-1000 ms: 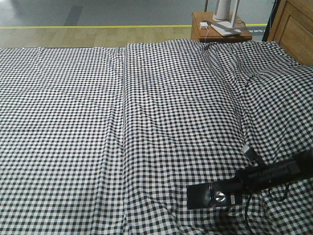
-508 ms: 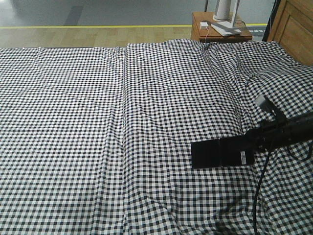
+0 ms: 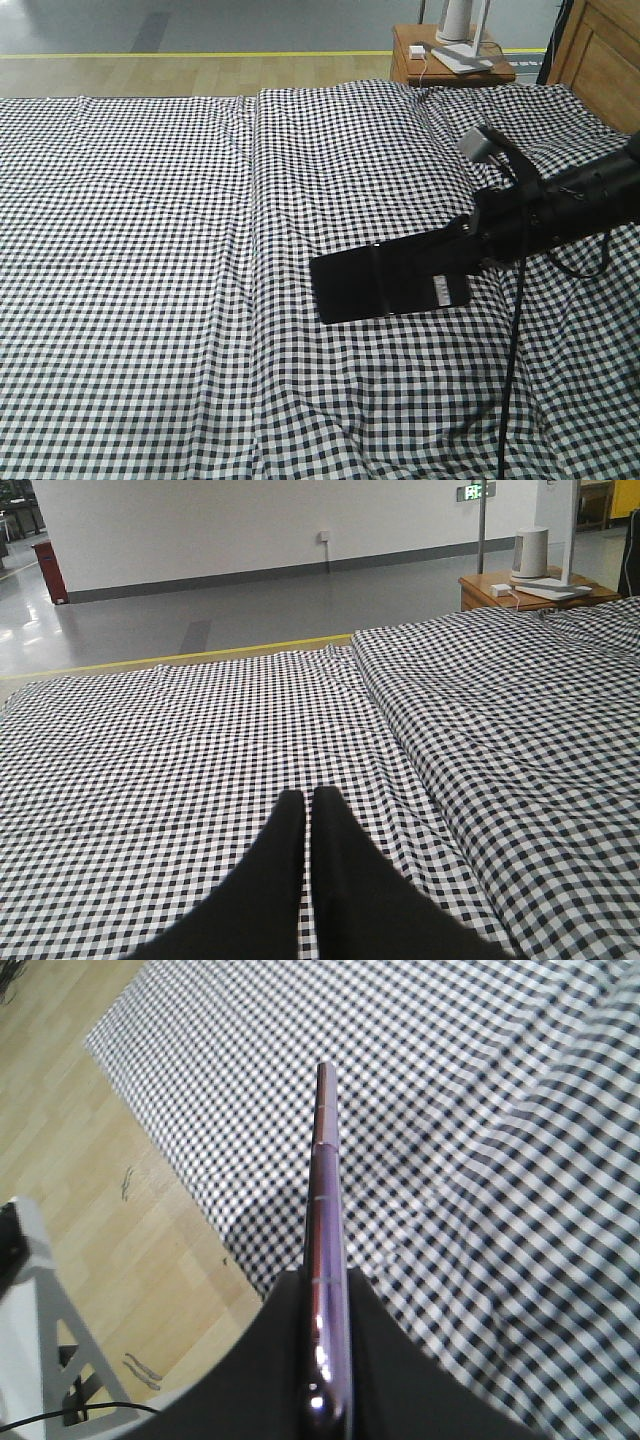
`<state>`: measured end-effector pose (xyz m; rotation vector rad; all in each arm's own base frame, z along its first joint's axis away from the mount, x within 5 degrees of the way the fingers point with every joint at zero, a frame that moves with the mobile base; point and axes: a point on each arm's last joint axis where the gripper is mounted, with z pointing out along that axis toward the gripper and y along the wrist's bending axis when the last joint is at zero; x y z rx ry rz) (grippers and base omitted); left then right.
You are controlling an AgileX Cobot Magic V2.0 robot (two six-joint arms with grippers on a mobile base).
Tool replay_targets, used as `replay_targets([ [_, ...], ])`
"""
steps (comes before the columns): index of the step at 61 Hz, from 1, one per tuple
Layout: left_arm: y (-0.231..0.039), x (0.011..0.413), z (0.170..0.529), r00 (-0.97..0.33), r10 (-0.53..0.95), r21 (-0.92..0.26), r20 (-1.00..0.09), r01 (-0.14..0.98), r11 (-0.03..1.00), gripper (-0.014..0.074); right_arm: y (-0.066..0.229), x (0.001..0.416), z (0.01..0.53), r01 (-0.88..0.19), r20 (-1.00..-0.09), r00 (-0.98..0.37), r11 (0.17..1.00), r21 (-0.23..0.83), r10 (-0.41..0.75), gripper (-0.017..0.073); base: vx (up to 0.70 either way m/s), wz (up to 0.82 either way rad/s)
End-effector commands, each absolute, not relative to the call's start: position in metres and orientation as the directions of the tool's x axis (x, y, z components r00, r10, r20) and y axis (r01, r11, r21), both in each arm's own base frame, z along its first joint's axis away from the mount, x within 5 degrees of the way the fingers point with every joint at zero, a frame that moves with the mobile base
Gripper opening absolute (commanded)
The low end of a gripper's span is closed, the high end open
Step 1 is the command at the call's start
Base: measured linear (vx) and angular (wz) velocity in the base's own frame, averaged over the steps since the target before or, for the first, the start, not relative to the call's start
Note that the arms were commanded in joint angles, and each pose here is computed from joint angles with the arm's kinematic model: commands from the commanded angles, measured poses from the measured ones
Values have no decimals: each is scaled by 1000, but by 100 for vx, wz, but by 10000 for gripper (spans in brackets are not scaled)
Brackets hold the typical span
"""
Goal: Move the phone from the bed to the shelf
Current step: 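Lift the phone off the bed with the right gripper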
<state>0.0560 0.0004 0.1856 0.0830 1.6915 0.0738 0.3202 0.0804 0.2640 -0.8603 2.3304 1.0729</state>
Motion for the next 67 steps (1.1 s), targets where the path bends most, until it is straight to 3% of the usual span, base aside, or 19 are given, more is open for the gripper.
replay_targets([
  [1, 0, 55, 202, -12, 89, 89, -996, 8, 996, 1, 103, 298, 304, -752, -675, -657, 365, 549, -336, -1, 0, 0],
  [20, 0, 55, 202, -12, 89, 89, -996, 8, 996, 1, 155, 249, 341, -833, -729, -551, 210, 512, -407, -1, 0, 0],
  [34, 0, 55, 202, -12, 89, 89, -996, 8, 996, 1, 174, 216, 360, -861, -751, -493, 126, 492, -439, -1, 0, 0],
  [67, 0, 55, 202, -12, 89, 89, -996, 8, 996, 1, 173, 207, 369, -877, -772, -466, 112, 467, -432, -1, 0, 0],
])
